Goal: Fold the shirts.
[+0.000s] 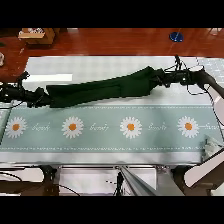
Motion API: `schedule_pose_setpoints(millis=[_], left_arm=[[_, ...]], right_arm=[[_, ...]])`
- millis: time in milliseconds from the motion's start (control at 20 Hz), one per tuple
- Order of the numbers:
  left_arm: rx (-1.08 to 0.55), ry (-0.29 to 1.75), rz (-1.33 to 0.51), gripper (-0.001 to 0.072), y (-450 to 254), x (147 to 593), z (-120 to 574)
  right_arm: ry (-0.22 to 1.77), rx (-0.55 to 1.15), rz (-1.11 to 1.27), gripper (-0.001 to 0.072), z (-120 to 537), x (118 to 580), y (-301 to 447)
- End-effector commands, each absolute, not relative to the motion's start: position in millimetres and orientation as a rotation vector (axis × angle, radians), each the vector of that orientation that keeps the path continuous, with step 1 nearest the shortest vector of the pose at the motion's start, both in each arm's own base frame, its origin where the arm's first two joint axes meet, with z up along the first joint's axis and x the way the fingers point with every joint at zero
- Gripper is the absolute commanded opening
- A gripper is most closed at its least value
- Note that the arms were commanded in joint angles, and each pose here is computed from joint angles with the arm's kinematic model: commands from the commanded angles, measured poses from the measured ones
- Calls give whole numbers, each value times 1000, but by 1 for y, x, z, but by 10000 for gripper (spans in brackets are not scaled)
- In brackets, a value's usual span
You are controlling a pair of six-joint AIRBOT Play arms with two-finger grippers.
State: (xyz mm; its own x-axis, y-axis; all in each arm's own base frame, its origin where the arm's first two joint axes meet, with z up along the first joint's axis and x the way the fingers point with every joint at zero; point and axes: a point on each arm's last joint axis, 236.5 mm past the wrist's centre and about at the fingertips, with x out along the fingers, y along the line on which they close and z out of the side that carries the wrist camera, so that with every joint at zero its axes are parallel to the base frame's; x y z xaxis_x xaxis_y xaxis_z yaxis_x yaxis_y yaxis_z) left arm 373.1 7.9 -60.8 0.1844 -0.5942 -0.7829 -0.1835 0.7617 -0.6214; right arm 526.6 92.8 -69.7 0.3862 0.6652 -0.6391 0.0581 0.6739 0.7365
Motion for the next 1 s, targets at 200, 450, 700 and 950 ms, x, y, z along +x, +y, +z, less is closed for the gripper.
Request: schedule_pose_setpoints(millis=[200,450,700,950], left_arm=[[-864,1213,-502,34,-51,402,5],[-807,1204,-700,25,-134,392,43],[-736,1311,-858,25,-183,355,49],[-687,1384,-896,138,-186,335,44]], right_arm=[[1212,395,475,45,7,470,71],[1171,235,400,45,73,435,49],[1163,168,369,45,113,400,42],[1167,141,354,45,126,385,38]])
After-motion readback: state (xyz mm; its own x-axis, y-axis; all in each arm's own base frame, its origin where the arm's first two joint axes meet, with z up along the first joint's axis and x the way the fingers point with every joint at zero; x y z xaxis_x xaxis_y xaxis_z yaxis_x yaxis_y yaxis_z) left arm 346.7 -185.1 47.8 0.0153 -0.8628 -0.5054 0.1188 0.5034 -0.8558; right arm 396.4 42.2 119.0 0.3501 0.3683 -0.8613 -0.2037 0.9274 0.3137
